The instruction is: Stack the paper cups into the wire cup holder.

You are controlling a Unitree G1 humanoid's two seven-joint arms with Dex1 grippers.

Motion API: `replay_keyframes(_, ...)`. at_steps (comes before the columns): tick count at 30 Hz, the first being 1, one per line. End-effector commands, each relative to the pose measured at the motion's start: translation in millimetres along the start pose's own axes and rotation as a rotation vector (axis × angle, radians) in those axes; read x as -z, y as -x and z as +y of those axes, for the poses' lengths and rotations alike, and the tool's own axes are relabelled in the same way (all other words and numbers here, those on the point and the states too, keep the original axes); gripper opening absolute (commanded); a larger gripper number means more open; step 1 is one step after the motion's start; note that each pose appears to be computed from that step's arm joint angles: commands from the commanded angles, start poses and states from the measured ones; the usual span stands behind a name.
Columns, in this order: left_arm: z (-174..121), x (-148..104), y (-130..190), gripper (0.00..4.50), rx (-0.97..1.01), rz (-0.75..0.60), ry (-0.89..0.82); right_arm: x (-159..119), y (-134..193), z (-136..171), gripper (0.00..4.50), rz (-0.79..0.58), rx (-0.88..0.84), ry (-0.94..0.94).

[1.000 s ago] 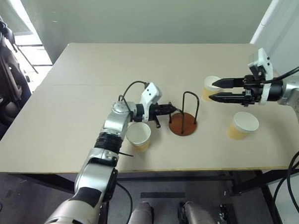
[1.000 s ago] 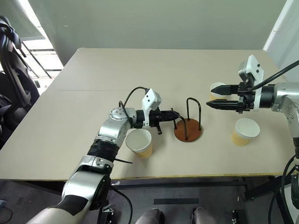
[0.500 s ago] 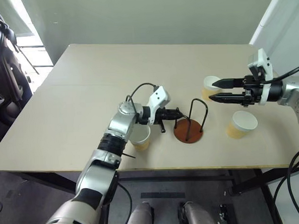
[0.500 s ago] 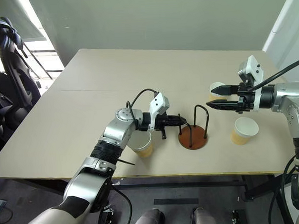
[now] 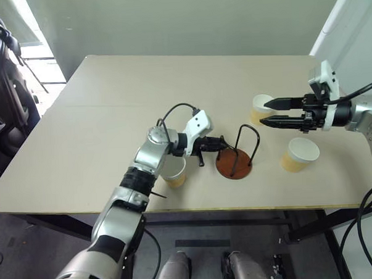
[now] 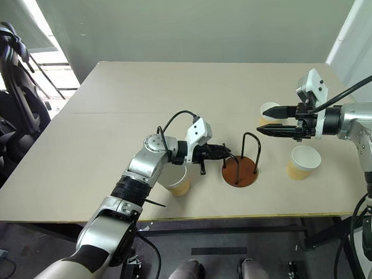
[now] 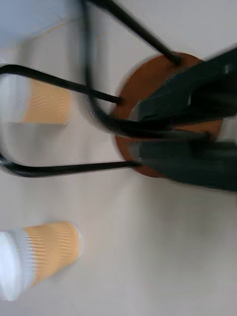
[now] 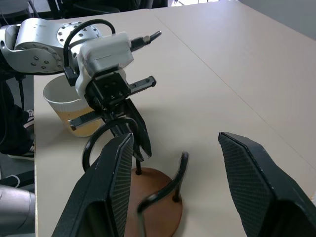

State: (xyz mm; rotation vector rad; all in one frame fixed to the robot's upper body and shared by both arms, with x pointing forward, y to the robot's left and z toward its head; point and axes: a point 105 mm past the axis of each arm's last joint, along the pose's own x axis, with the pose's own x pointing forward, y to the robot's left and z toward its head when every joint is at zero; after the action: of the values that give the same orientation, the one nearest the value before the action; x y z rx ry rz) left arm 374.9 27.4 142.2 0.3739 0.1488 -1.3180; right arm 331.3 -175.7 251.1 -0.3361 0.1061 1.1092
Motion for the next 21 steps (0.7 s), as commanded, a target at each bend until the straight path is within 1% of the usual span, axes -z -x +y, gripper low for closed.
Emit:
replay_keyframes(1,0,-8,0,1.89,-0.004,-0.037,-0.011,-15,6,0,2.74,-0.038,0.013,0.052)
replay_keyframes(5,3,-12,2,3.37,-0.015,-0.056,-0.007,-15,6,0,2.74,-0.036,0.013,0.053)
replay_keyframes(6,5,-13,3,3.68,-0.020,-0.060,-0.009,-15,6,0,2.74,-0.037,0.014,0.053)
replay_keyframes(8,8,-14,4,4.46,-0.038,-0.065,-0.014,-16,7,-1,2.74,-0.040,0.017,0.051)
replay_keyframes(11,14,-19,7,4.46,-0.067,-0.085,-0.017,-17,7,-3,2.74,-0.049,0.025,0.044)
replay_keyframes(21,15,-29,11,4.46,-0.072,-0.121,-0.017,-16,9,-2,2.74,-0.041,0.019,0.036)
